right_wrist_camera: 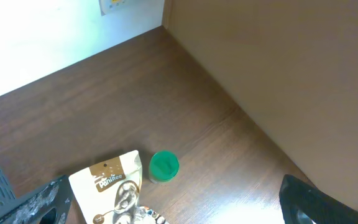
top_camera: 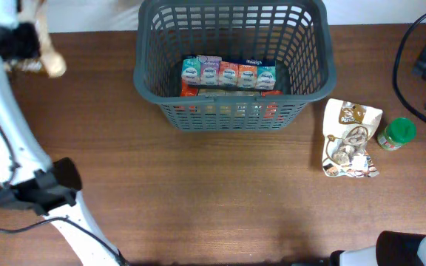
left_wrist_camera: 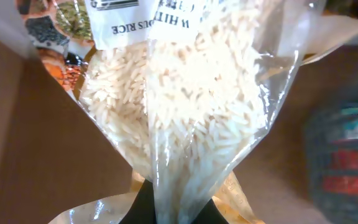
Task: Pack container
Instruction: 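Lift the rice bag over the basket and drop it inside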
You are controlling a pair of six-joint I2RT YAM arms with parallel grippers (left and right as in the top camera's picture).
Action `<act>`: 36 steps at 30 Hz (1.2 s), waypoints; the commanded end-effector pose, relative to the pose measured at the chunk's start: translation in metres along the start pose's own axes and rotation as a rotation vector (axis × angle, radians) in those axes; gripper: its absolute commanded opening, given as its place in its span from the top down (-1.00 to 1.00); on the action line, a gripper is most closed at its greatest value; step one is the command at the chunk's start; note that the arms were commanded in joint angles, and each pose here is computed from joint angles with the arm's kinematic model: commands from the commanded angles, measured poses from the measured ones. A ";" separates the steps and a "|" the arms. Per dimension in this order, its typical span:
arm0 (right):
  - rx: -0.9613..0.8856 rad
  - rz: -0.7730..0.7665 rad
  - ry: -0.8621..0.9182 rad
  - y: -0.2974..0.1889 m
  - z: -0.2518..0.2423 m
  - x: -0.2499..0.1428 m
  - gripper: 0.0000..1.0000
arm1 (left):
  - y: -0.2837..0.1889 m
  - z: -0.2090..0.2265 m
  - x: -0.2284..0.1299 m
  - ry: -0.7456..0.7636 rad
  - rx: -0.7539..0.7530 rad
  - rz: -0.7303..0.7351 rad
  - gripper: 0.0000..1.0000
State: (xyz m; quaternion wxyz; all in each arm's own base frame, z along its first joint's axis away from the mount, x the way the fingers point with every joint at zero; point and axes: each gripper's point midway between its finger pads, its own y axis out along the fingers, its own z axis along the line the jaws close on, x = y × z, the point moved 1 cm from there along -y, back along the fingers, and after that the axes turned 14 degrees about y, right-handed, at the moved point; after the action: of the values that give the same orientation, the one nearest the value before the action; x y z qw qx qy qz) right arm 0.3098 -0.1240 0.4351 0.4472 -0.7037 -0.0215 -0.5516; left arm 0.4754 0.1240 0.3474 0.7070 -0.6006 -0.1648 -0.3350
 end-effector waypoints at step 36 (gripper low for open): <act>-0.017 -0.015 0.011 -0.001 -0.002 0.002 -0.98 | 0.079 -0.484 -0.002 1.496 -0.738 -0.266 0.96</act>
State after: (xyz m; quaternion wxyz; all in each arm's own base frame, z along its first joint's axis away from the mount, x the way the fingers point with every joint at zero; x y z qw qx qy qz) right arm 0.3098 -0.1240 0.4351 0.4472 -0.7037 -0.0215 -0.5516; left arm 0.4579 -0.3203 0.1624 0.3553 -0.3897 0.4076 -0.7455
